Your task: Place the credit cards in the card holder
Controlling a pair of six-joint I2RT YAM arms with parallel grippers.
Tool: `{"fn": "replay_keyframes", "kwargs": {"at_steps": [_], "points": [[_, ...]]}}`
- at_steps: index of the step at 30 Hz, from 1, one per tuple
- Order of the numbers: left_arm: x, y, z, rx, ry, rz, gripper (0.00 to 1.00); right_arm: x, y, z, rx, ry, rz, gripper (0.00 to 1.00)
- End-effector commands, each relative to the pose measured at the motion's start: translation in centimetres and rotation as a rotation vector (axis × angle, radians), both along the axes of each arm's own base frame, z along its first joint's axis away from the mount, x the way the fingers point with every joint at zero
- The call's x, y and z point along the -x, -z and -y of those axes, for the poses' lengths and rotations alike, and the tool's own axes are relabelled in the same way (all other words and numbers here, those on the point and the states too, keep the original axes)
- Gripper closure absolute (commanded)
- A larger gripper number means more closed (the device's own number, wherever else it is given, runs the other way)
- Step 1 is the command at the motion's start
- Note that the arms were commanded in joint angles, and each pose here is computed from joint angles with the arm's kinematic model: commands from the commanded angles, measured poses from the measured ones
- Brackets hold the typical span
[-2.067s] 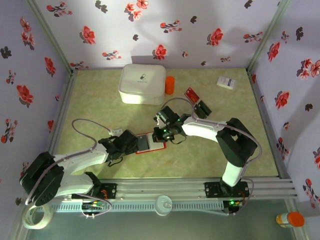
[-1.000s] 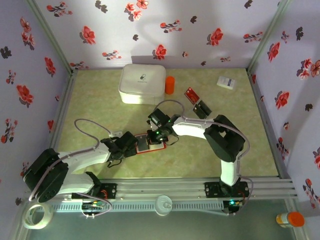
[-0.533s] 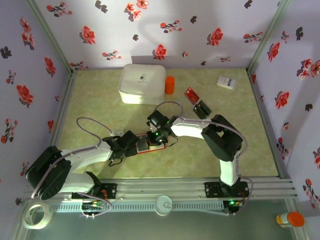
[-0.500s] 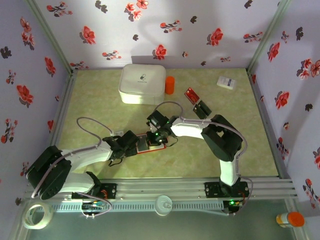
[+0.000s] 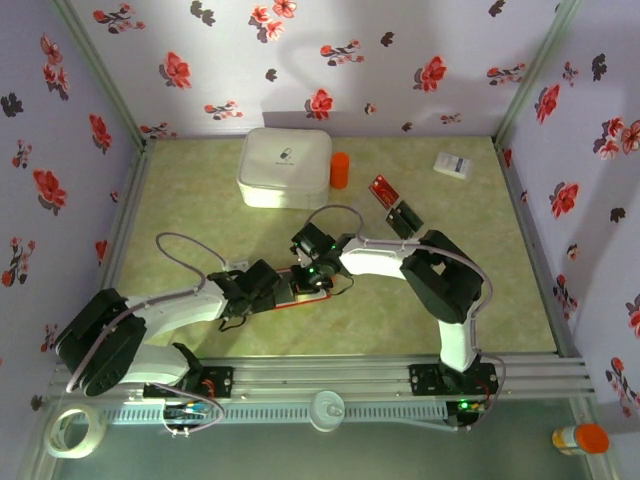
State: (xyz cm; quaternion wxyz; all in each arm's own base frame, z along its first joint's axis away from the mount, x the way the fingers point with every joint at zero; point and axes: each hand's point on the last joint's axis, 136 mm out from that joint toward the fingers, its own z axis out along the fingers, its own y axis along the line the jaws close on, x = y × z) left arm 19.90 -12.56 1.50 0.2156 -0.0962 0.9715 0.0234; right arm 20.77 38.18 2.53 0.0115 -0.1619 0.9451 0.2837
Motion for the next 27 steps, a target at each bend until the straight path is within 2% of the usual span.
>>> {"fn": "replay_keyframes", "kwargs": {"at_steps": [1,8,14,17,27], "points": [[-0.2,0.1,0.6,0.01,0.018,-0.001,0.01,0.3,-0.7,-0.5,-0.005,-0.009,-0.006,1.0],[-0.4,-1.6,0.4,0.028,0.009,0.044,0.01,-0.6,-3.9,-0.3,-0.04,0.0,0.044,0.98],[-0.9,-4.3,-0.1,0.076,-0.005,0.112,0.0,-2.2,-6.3,1.6,-0.039,0.039,0.1,0.92],[-1.5,-5.6,0.0,0.117,-0.004,0.153,0.0,-3.0,-6.9,3.5,-0.016,0.076,0.129,0.85],[-4.8,-9.2,3.4,0.287,0.072,0.253,0.0,-4.9,-6.5,10.7,0.115,0.204,0.209,0.48]]}}
